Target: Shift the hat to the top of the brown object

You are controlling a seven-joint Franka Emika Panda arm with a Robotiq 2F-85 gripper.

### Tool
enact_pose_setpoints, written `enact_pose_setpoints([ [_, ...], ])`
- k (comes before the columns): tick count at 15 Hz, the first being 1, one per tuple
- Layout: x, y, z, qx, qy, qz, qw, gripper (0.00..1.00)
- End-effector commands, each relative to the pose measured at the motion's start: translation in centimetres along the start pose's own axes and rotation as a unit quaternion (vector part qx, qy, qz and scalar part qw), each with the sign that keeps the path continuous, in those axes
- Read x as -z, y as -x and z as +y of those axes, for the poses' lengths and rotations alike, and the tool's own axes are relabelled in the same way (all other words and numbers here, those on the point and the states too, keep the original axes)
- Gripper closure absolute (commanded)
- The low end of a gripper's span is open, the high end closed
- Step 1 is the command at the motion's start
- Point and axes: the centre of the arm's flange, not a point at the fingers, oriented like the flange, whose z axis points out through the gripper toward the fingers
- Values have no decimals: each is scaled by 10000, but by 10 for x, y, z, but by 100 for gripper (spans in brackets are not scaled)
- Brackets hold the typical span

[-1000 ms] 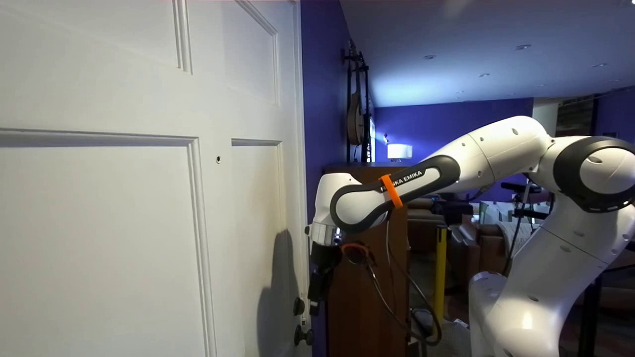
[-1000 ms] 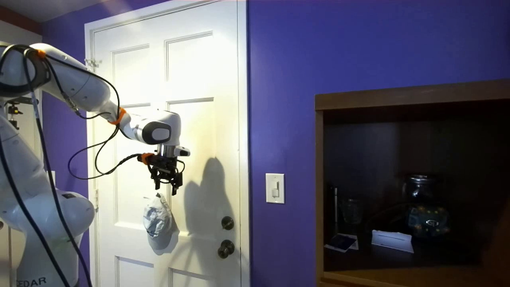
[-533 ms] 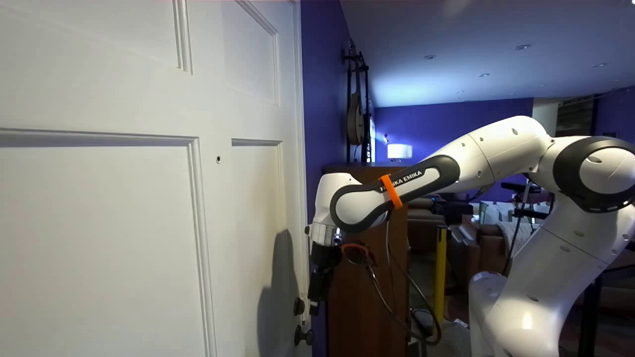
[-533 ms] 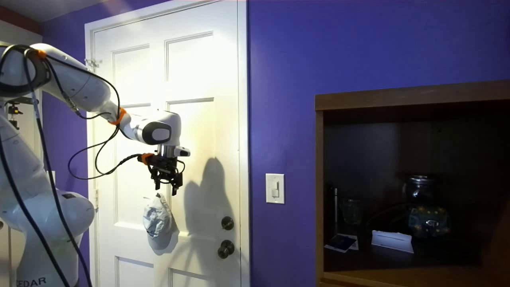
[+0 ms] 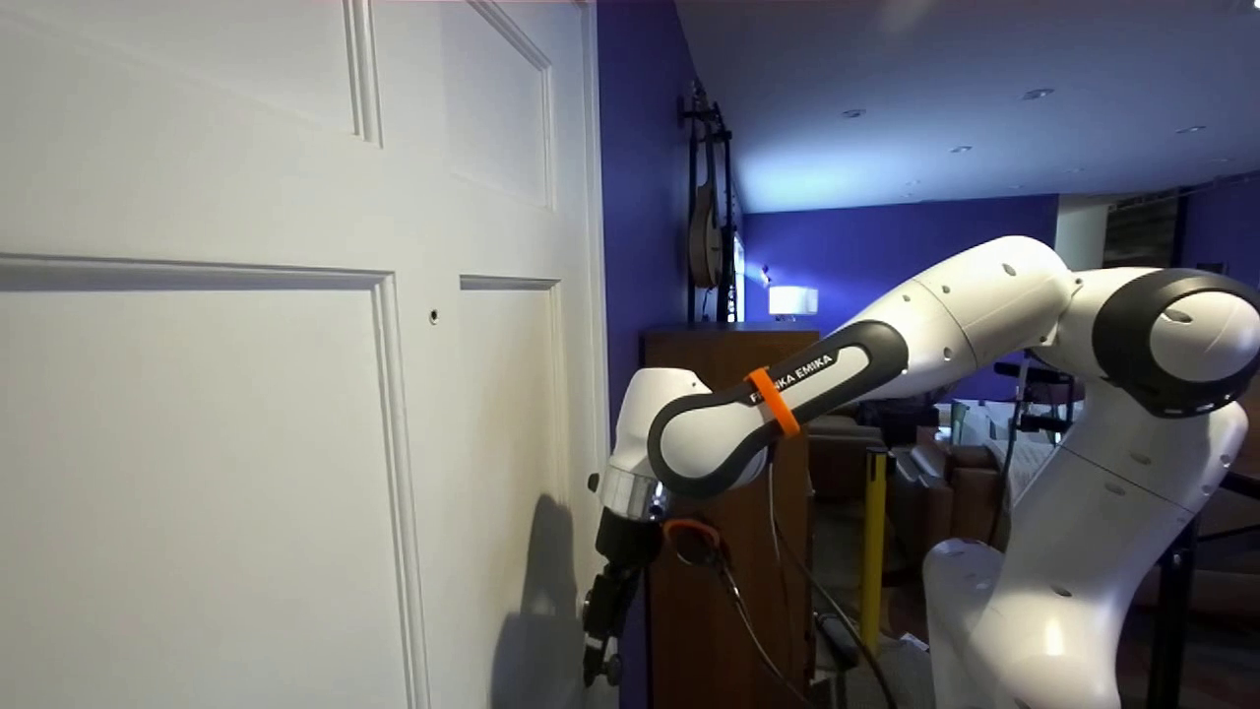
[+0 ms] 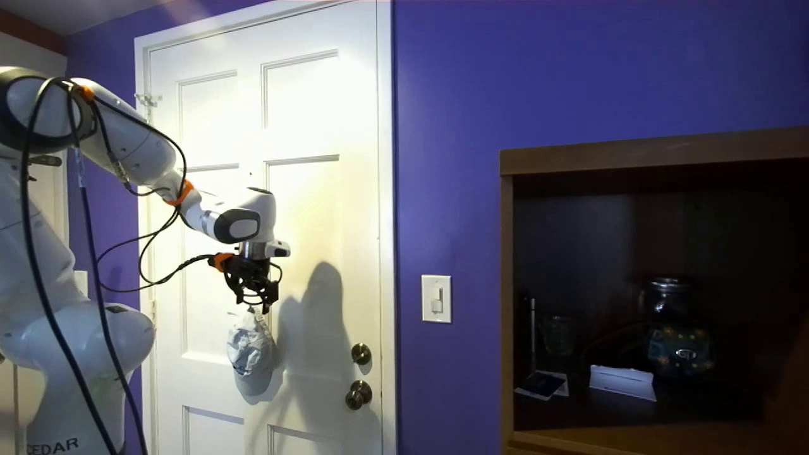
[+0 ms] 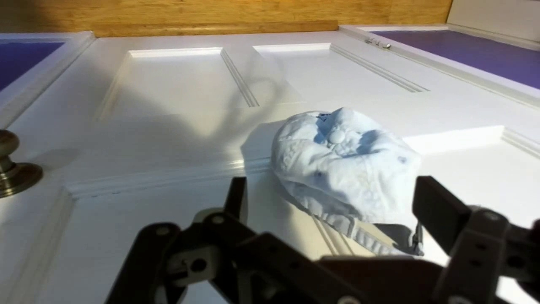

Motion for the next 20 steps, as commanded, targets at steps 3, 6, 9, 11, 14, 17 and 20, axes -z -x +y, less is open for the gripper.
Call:
enact_pose_setpoints([
  [3, -59, -2, -7, 381, -240, 153, 9989, 0],
  [6, -74, -8, -7, 621, -215, 398, 9970, 0],
  [9, -84, -15, -12, 822, -452, 652, 9935, 0],
  [11, -88, -17, -15, 916, -608, 631, 9919, 25],
  [14, -89, -17, -17, 987, -669, 612, 9910, 41],
  [17, -84, -19, -17, 1094, -702, 694, 9891, 64],
  [20, -81, -24, -18, 1254, -789, 777, 9859, 84],
])
